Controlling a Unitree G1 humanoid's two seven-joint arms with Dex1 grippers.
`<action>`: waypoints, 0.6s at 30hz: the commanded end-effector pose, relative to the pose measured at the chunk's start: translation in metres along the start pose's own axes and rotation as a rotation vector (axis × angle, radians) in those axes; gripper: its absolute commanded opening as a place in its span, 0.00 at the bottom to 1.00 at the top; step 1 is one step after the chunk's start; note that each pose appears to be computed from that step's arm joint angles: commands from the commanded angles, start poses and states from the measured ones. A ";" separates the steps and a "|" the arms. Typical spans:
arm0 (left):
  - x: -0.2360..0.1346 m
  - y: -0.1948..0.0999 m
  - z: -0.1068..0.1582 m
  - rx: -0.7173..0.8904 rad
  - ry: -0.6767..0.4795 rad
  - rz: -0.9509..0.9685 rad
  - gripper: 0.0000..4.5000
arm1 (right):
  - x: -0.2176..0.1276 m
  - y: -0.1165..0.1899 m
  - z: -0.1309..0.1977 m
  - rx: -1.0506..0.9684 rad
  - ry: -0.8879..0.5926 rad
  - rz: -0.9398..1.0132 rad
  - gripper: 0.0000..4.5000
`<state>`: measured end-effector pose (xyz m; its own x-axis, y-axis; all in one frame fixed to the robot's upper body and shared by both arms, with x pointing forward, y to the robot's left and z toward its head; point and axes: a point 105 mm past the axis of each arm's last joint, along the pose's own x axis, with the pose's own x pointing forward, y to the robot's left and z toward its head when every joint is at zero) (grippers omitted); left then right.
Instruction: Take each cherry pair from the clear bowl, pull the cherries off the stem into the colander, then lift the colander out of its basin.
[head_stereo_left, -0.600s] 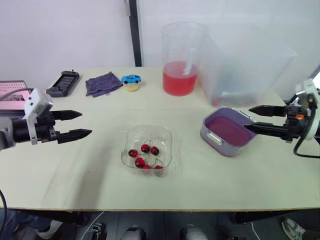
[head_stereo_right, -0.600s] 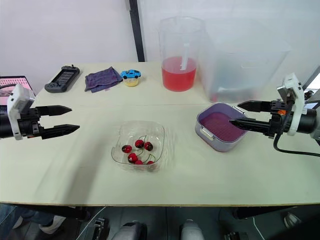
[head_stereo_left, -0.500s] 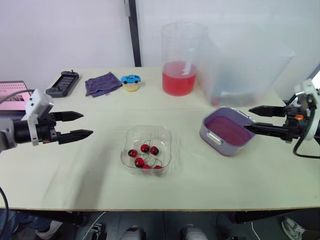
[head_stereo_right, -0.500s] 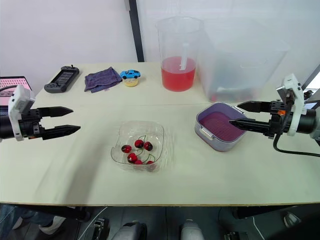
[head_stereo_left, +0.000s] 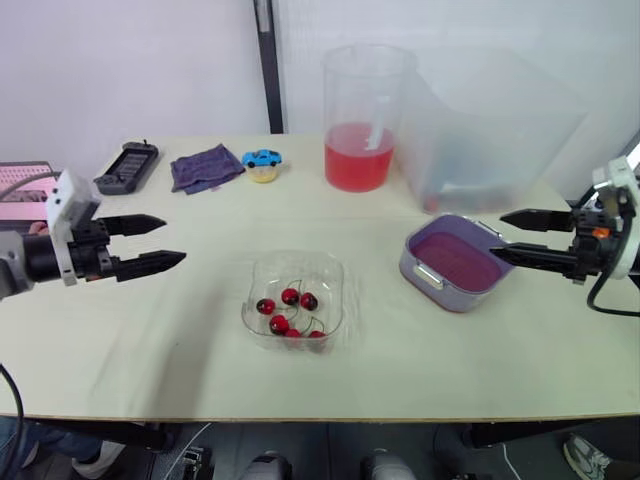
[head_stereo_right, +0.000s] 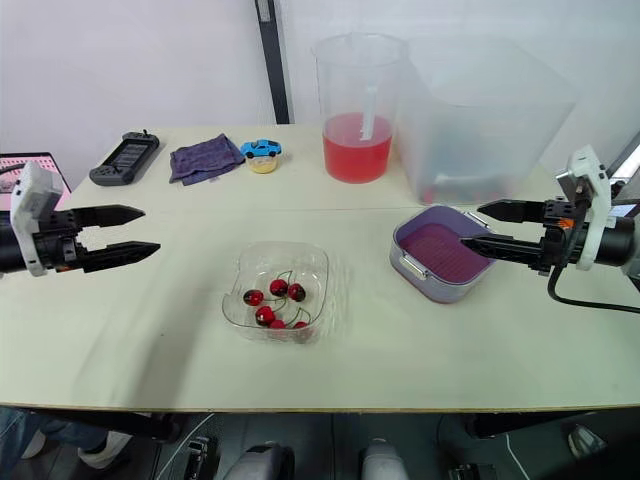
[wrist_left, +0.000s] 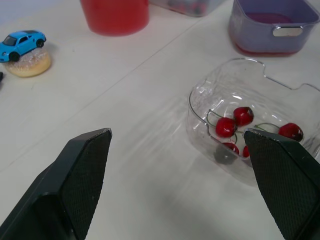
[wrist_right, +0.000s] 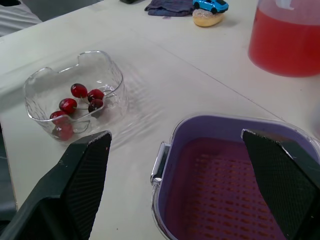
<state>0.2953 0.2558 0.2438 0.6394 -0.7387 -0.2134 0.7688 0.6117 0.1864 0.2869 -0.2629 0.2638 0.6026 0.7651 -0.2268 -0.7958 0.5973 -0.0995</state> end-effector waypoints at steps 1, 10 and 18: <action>-0.006 0.002 0.013 0.063 -0.034 0.048 0.98 | -0.001 0.004 0.016 -0.060 -0.035 0.002 1.00; -0.008 -0.002 0.006 0.105 -0.055 0.131 0.98 | 0.006 0.007 0.012 -0.040 0.000 0.036 1.00; -0.020 -0.031 0.008 -0.069 -0.151 0.090 0.98 | 0.049 0.026 0.034 -0.159 0.036 0.193 1.00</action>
<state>0.2679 0.2513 0.2411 0.7015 -0.7082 -0.0791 0.7122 0.6927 0.1139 0.3010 -0.2146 0.2748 0.4784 0.8321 -0.2806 -0.8782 0.4523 -0.1558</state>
